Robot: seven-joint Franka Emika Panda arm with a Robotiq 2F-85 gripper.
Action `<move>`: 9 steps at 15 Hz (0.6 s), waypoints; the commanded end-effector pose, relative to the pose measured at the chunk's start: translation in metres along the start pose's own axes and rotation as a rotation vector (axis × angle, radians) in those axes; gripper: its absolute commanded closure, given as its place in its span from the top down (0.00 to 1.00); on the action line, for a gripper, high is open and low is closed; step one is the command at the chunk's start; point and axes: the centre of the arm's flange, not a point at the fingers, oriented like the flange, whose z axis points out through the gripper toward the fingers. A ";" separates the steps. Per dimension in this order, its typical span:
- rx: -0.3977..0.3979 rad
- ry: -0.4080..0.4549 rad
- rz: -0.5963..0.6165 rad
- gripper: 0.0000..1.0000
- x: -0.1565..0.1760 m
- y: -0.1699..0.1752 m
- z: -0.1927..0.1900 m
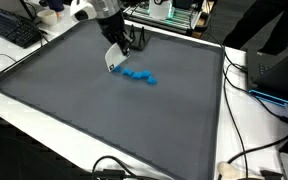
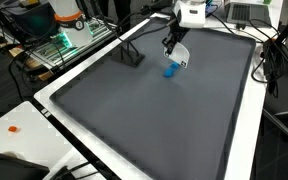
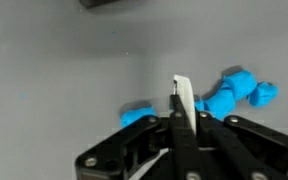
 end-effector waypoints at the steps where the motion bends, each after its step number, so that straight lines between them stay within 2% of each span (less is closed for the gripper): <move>1: 0.070 -0.042 0.165 0.01 -0.040 0.020 -0.020; 4: 0.115 -0.077 0.311 0.01 -0.064 0.031 -0.025; 9: 0.156 -0.077 0.567 0.01 -0.103 0.049 -0.023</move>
